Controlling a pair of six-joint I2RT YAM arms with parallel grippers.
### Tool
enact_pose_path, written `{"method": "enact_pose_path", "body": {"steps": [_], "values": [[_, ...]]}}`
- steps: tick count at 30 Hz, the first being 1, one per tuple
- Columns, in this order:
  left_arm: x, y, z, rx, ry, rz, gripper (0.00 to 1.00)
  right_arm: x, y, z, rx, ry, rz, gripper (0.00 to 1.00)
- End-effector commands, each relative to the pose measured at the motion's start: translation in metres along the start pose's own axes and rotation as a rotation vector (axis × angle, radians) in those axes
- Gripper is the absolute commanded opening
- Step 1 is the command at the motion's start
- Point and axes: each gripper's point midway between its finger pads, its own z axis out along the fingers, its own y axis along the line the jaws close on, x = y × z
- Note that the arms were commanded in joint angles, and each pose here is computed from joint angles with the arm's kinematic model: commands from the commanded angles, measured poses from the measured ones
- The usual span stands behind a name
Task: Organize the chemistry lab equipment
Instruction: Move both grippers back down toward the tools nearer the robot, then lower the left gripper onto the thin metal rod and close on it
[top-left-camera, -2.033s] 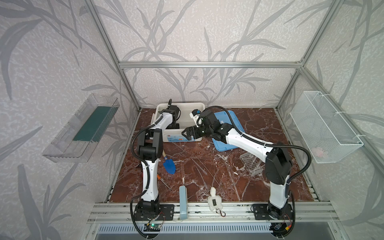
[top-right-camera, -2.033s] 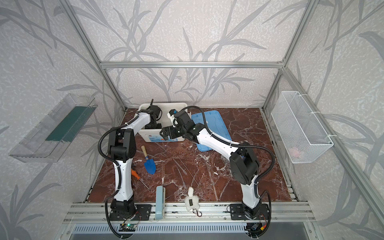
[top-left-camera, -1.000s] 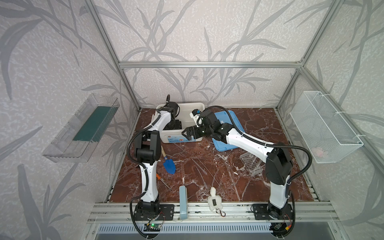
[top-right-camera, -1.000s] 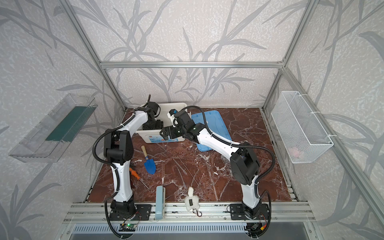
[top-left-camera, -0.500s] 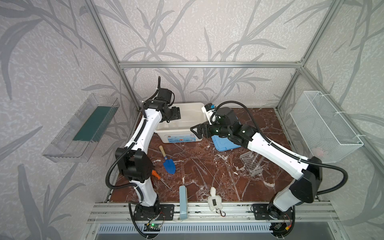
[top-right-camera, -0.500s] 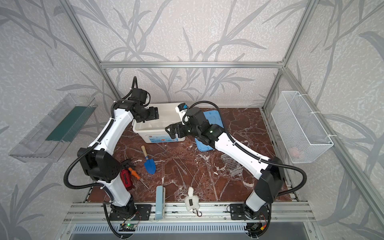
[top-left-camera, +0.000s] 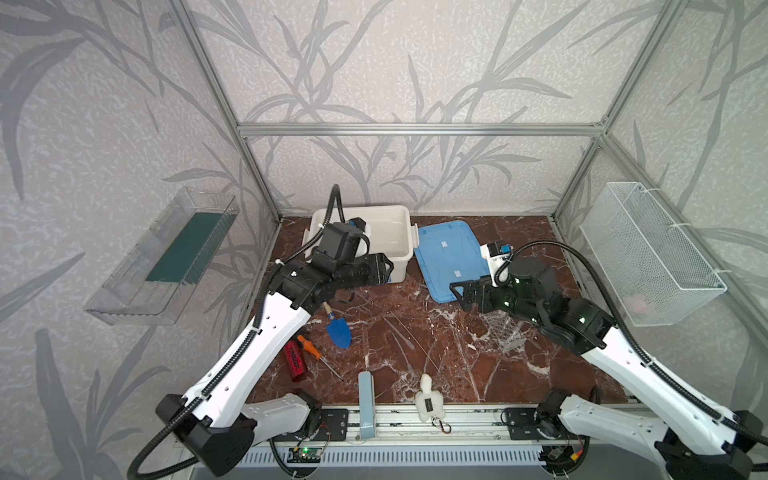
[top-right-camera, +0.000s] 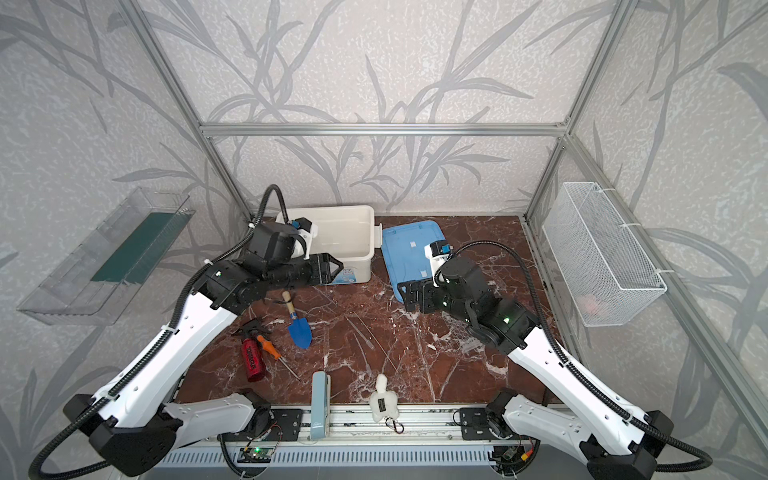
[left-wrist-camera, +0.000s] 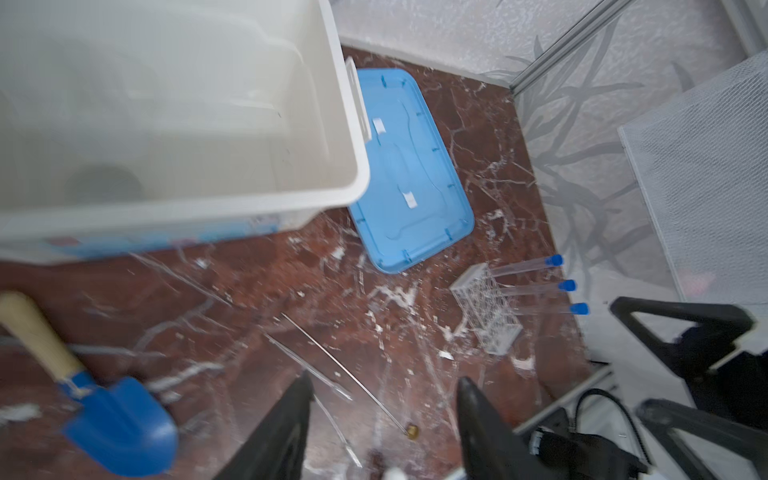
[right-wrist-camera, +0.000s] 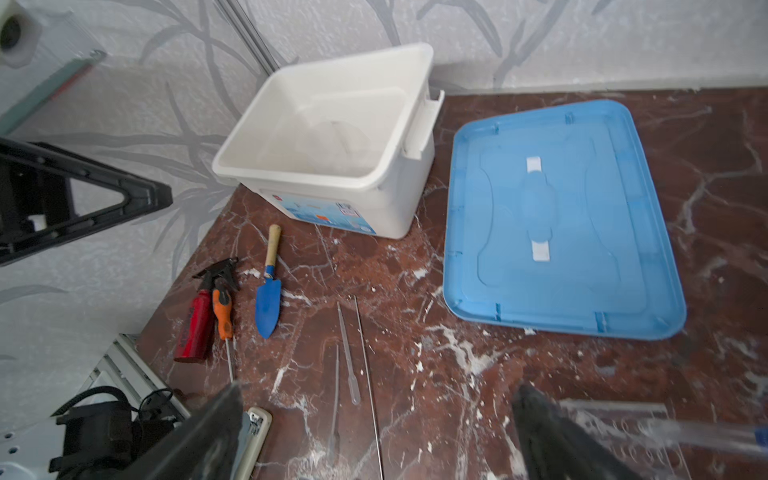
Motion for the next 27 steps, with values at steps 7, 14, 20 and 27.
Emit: {"method": "enact_pose_path", "body": {"steps": [7, 14, 20, 27], "values": [[0.082, 0.001, 0.076, -0.037, 0.135, -0.109, 0.60, 0.058, -0.027, 0.000, 0.028, 0.074, 0.073, 0.99], [0.118, 0.004, 0.136, -0.102, 0.204, -0.181, 0.50, 0.078, -0.030, 0.015, 0.021, 0.131, 0.092, 1.00], [0.143, 0.027, 0.158, -0.187, 0.245, -0.303, 0.48, 0.084, -0.034, 0.016, 0.020, 0.124, 0.104, 0.99], [0.165, 0.043, 0.177, -0.267, 0.290, -0.445, 0.40, 0.089, -0.037, 0.021, 0.027, 0.121, 0.109, 0.99]]}}
